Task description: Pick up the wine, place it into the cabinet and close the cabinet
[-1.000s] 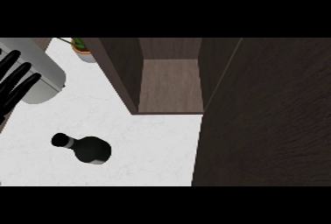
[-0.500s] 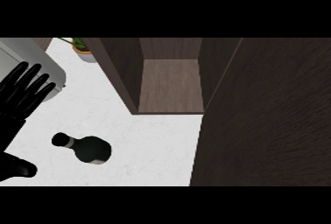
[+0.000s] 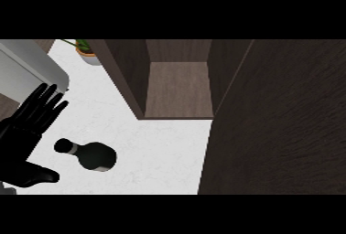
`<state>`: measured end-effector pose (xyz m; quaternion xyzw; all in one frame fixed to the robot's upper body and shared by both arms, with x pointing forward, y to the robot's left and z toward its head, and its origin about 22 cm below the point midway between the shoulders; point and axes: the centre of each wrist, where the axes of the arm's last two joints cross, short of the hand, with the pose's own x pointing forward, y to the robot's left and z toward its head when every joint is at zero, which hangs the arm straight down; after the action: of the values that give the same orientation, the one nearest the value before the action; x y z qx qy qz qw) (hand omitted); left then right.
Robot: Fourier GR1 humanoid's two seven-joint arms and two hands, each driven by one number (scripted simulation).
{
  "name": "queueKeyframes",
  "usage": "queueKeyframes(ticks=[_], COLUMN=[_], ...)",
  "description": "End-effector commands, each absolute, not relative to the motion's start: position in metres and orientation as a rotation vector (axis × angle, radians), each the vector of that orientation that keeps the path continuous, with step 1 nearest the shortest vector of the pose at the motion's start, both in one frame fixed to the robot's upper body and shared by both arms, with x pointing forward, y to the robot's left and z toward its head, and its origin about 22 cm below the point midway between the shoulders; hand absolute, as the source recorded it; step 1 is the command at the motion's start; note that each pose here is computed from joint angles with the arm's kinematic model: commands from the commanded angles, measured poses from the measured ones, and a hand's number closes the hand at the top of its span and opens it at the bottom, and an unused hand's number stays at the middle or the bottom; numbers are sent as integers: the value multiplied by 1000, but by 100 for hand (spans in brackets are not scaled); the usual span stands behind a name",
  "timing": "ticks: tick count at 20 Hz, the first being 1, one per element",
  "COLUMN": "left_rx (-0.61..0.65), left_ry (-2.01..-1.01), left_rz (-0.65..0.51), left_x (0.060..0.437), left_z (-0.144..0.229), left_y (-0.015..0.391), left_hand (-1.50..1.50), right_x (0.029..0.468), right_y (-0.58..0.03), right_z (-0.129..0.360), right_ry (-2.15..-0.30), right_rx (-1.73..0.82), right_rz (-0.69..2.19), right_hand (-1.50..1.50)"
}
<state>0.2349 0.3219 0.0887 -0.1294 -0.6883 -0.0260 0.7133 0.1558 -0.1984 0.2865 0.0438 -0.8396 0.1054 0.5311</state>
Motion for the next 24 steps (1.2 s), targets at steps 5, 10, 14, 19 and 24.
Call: queueKeyframes(ticks=[5,10,14,19,24], left_rx=[-280,-277,-276,-288,-272], left_ry=[-1488,-1479,-1448,-1416,-1404], left_rz=[-59,-46,-67,-47,-43], left_x=[226,217,227,210,234], left_z=[33,14,-14,-33,-51], left_y=[334,328,332,352,345], left_hand=[-150,-150,-150,-150,-150], right_x=[125,126,127,135,120], right_y=[-203,-202,-199,-192,-204], right_z=[291,284,293,299,291], right_ry=[-1988,-1987,-1985,-2002,-1999], right_rx=[204,197,169,209,177], right_rz=[266,281,302,284,288], right_hand=[-150,-150,-150,-150,-150])
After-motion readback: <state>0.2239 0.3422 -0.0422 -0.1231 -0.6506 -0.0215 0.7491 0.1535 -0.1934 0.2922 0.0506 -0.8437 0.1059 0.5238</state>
